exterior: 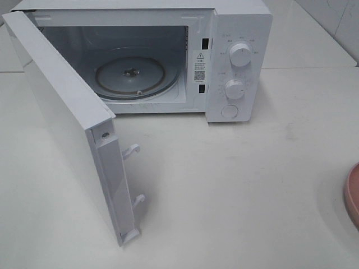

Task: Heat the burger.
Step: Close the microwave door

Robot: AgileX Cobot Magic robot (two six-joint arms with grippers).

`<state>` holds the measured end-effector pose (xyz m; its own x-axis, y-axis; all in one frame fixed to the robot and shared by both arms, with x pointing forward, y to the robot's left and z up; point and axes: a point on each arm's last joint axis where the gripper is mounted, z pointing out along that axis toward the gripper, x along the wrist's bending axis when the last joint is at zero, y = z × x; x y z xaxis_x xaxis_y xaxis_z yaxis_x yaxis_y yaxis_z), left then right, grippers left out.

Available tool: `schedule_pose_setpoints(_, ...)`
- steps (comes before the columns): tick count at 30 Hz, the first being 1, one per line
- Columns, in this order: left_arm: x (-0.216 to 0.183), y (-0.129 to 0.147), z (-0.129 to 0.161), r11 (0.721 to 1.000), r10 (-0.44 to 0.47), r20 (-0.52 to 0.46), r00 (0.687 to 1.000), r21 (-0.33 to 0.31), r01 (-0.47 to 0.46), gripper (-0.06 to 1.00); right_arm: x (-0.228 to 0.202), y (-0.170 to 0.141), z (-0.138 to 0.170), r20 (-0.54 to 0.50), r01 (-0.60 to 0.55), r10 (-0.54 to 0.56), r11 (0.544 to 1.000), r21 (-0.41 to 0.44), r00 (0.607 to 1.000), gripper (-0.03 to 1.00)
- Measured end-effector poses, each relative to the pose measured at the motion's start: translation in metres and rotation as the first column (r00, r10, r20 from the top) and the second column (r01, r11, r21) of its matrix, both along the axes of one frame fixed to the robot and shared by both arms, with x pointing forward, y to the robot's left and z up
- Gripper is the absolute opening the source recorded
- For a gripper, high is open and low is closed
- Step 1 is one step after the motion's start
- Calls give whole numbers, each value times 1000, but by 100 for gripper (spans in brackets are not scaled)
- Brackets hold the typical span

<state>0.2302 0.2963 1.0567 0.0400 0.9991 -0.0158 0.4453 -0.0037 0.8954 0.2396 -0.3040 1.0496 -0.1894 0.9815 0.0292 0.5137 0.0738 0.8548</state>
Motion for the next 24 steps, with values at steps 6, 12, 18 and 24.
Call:
schedule_pose_setpoints(6,0,0,0,1000,0,0,1000,0,0,99,-7,-1,0,38,77,-77,997,11,996,76)
schedule_pose_setpoints(12,0,0,0,1000,0,0,1000,0,0,99,-7,-1,0,38,82,-82,997,13,996,76)
schedule_pose_setpoints(18,0,0,0,1000,0,0,1000,0,0,99,-7,-1,0,38,82,-82,997,13,996,76)
schedule_pose_setpoints(24,0,0,0,1000,0,0,1000,0,0,99,-7,-1,0,38,82,-82,997,13,996,76)
